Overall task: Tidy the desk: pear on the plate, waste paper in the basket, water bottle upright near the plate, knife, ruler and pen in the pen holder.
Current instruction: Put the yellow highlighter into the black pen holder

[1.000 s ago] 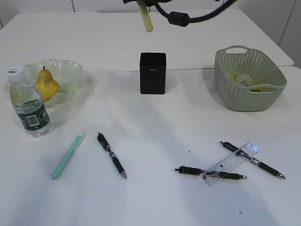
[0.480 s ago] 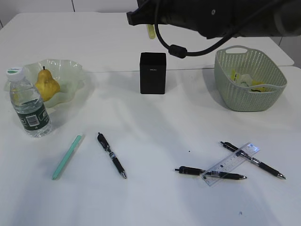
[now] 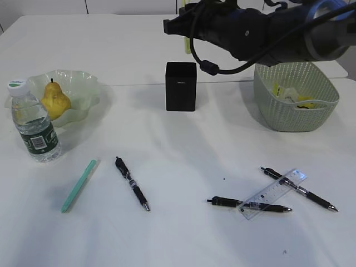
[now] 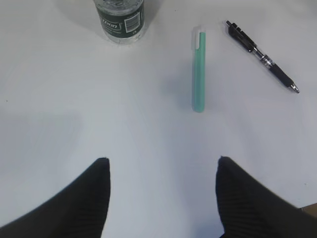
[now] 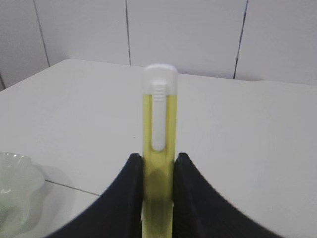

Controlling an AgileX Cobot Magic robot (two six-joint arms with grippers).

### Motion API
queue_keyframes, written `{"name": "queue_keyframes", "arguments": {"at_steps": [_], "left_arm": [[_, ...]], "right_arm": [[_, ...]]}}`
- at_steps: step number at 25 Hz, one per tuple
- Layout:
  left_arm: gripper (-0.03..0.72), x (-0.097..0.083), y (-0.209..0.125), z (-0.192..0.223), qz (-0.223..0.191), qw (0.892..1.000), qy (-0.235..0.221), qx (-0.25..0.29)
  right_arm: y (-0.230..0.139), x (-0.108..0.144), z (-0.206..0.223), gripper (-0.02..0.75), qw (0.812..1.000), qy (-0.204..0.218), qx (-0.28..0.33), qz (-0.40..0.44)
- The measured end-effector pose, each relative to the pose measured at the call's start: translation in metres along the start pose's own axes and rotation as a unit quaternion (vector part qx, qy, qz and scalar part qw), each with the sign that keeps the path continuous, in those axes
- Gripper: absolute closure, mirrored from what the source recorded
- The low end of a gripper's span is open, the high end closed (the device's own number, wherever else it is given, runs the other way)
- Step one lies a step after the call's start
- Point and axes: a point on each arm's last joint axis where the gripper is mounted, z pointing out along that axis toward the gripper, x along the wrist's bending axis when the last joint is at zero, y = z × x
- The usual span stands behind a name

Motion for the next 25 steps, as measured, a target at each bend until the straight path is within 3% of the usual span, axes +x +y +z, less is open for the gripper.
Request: {"name": "queue_keyframes", "arguments": {"at_steps": [13,25], "left_arm": [[0.221,-0.003,0.001,0.000,-0.010,1.000,-0.014,-0.007],[0.221,-0.003,0.002,0.000,-0.011,1.000,-0.016,-0.013]], "right_arm": [[-0.032,-0.008,0.025,0.577,1.000,-0.024,0.006,0.012],[-0.033,-0.006,0.052,0.577,0.999,-0.024,-0.019,0.015]]}}
